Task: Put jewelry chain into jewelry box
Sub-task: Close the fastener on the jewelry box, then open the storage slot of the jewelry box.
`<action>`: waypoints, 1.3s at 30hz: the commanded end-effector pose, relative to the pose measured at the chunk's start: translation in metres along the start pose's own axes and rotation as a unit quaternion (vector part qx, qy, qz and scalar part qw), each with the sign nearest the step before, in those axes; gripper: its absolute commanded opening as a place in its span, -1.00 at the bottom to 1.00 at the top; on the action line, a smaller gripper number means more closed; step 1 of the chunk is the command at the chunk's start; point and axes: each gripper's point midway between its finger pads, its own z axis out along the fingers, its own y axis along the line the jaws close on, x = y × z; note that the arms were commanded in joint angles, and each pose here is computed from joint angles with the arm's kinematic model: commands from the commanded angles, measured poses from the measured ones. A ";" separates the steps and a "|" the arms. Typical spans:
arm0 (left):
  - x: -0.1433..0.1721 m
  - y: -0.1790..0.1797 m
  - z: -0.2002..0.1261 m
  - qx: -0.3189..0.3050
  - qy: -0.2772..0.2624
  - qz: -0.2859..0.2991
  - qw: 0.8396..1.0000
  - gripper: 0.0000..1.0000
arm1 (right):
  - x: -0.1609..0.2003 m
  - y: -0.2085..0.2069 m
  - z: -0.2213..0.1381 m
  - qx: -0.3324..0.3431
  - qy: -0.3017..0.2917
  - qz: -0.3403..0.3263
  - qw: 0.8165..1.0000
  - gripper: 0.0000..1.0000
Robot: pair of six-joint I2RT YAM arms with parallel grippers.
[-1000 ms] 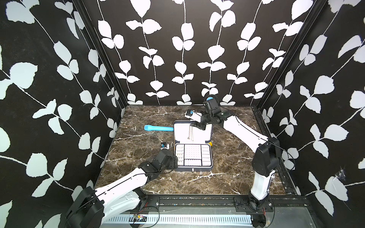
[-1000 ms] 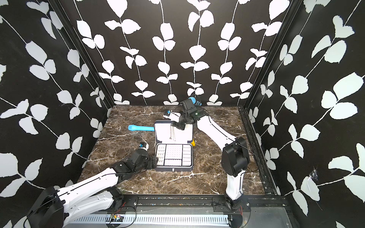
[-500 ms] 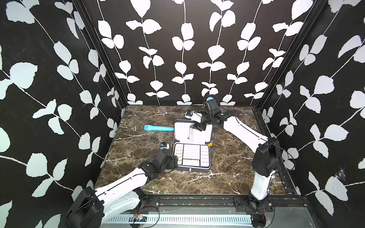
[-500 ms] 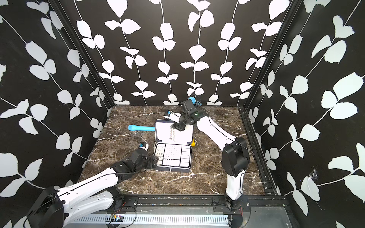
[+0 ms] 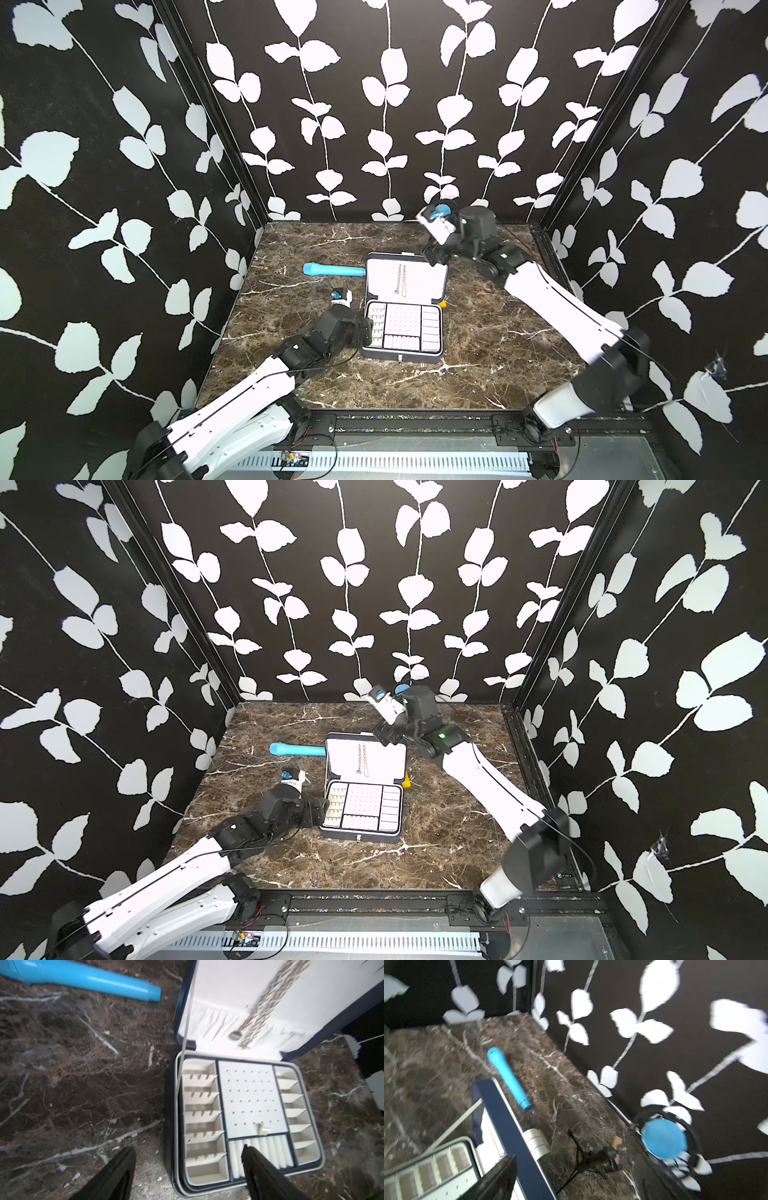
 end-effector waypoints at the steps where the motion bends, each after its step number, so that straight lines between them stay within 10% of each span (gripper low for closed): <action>1: -0.017 -0.008 -0.005 -0.005 -0.011 0.033 0.999 0.66 | 0.013 -0.045 -0.021 0.105 -0.057 0.257 0.959 0.86; 14: -0.070 -0.075 0.030 0.011 -0.052 0.099 0.994 0.61 | 0.117 0.003 -0.059 0.083 -0.007 0.442 0.893 0.91; 29: -0.074 -0.098 0.094 0.012 -0.078 0.096 0.992 0.49 | 0.170 0.069 -0.027 0.077 0.029 0.701 0.708 0.36; 39: -0.068 -0.085 0.094 -0.013 -0.074 0.093 0.993 0.48 | 0.170 0.068 0.027 0.074 -0.026 0.758 0.648 -0.07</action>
